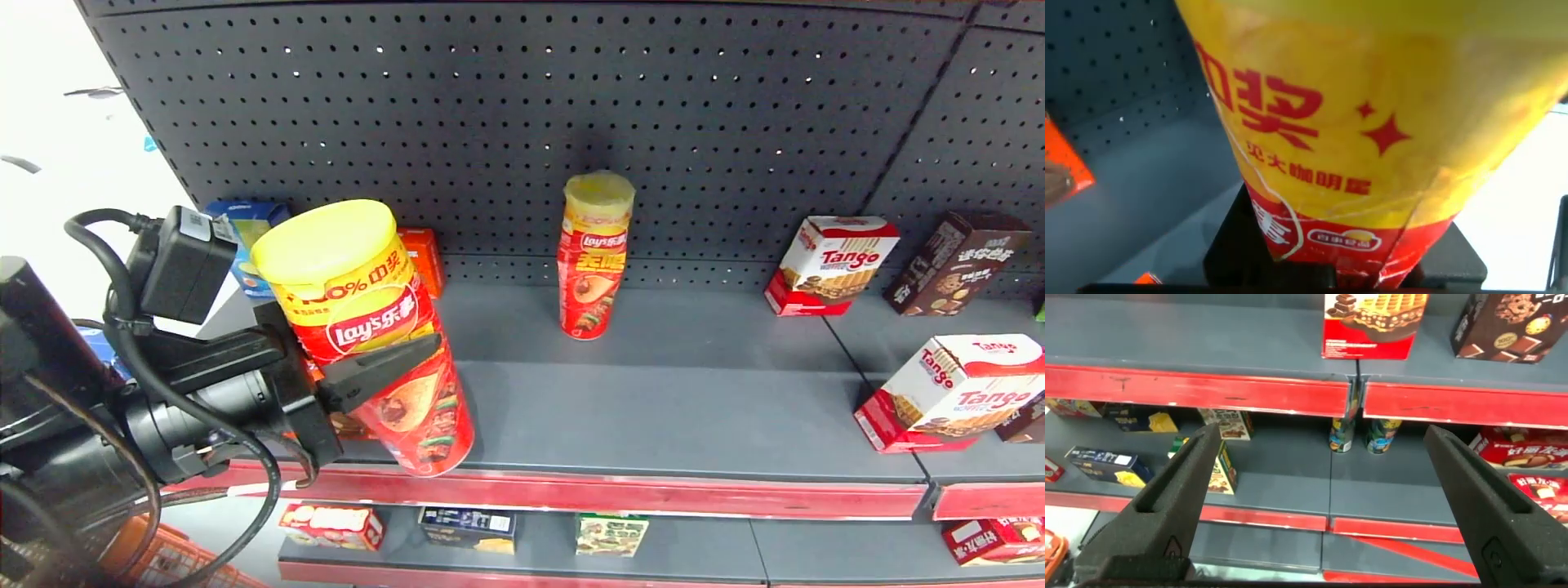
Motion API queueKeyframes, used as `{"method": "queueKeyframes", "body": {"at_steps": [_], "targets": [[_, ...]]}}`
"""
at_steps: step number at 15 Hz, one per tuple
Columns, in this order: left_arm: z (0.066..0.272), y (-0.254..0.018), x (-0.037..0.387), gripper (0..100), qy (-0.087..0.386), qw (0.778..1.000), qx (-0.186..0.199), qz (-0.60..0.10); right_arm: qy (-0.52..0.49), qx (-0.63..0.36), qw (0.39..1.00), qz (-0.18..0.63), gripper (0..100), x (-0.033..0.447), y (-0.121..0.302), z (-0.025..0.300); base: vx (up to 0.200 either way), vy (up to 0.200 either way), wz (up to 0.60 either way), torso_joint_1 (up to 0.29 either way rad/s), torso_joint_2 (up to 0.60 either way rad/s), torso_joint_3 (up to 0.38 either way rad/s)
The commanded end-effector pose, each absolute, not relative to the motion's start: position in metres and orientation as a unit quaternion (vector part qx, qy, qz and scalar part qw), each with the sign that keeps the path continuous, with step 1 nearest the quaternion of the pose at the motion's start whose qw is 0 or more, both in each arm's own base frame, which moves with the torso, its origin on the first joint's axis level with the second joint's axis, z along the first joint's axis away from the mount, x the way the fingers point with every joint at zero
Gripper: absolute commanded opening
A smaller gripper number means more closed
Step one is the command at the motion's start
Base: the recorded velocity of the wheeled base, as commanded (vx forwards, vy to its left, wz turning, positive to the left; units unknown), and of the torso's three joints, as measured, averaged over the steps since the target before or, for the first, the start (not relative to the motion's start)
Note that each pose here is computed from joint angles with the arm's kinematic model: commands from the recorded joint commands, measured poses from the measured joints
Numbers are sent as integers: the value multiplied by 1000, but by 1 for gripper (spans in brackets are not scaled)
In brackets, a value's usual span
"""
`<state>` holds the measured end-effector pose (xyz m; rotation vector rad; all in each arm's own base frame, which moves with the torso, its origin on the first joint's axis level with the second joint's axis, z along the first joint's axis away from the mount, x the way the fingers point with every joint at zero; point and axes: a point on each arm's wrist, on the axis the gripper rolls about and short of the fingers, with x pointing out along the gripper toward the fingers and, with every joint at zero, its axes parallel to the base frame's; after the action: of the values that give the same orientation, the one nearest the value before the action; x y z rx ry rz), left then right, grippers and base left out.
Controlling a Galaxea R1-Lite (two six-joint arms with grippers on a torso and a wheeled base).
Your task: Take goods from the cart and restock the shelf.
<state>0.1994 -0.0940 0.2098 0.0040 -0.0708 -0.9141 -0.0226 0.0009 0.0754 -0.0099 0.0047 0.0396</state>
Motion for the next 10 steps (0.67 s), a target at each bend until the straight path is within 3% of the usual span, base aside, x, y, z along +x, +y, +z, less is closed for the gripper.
{"method": "queueKeyframes", "body": {"at_steps": [1,5,10], "targets": [[209,-95,201,0,-33,897,2,-441,3,-5,1000,20,100,-22,1,75,0,0,0,0,0,0],[207,-102,196,0,-28,882,2,-470,4,-6,1000,21,100,-22,1,75,0,0,0,0,0,0],[203,-101,197,0,-16,884,0,-467,4,-6,1000,21,100,-22,1,75,0,0,0,0,0,0]]}}
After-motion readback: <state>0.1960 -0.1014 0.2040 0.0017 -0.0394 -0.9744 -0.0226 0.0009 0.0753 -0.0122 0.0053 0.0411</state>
